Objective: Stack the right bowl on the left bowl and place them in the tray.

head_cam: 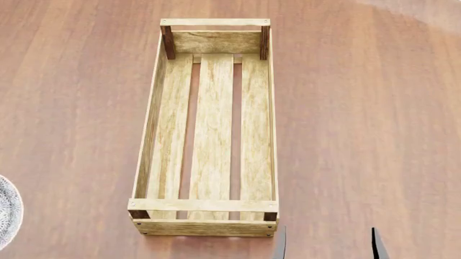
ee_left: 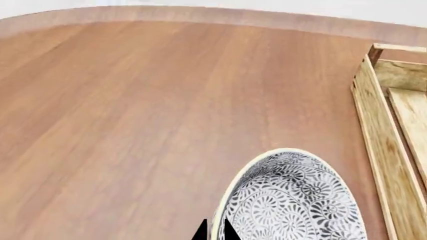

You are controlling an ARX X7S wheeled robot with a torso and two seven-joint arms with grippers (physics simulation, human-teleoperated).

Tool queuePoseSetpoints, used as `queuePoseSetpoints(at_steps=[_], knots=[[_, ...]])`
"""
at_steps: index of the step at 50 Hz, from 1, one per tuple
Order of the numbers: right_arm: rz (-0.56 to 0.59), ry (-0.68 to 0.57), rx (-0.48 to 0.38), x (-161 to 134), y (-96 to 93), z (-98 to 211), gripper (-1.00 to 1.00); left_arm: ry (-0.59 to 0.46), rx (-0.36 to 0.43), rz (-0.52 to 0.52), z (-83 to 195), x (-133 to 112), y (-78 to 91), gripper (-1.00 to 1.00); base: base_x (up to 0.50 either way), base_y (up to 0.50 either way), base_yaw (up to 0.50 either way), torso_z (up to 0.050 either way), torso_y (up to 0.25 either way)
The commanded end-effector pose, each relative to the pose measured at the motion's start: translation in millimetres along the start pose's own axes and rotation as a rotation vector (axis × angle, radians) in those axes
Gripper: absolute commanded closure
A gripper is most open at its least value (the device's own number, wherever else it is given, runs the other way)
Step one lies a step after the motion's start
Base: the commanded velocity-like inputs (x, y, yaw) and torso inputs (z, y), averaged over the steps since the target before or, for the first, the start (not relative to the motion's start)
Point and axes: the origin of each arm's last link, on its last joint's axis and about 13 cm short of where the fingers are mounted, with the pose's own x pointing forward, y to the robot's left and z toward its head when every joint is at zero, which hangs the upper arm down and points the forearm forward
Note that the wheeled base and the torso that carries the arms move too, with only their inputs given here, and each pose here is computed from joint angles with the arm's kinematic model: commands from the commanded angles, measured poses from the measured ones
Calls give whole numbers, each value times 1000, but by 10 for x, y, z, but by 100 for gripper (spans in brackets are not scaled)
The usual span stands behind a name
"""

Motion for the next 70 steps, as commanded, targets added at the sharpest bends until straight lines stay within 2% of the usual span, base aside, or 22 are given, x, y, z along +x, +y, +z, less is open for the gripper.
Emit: queuePoseSetpoints(at_steps=[1,5,6,8,12,18,26,43,53,70], knots=[[1,-12,-15,16,-4,2,-100,-153,-57,134,421,-120,286,100,0,0,0,0,0],[0,-13,-16,18,-6,7,-100,-206,-109,221,576,-181,463,100,0,0,0,0,0],[0,-13,-16,19,-7,6,-100,-206,-109,221,577,-182,464,100,0,0,0,0,0],[0,-12,-16,20,-8,0,-100,-241,-139,288,676,-231,598,100,0,0,0,0,0],[2,-12,-16,15,-2,-5,-100,-246,-179,349,739,-251,742,100,0,0,0,0,0],[3,-11,-17,16,-2,-7,-100,-211,-227,380,688,-201,846,100,0,0,0,0,0],[5,-9,-17,13,1,-3,-100,-218,-276,431,731,-242,983,100,0,0,0,0,0],[8,-8,-18,9,5,-9,-100,-163,-328,443,634,-168,998,100,0,0,0,0,0],[8,-7,-17,12,5,-16,-100,-71,-347,427,475,-26,966,100,0,0,0,0,0],[11,-7,-17,11,9,-10,-100,-22,-410,436,441,35,990,100,0,0,0,0,1]])
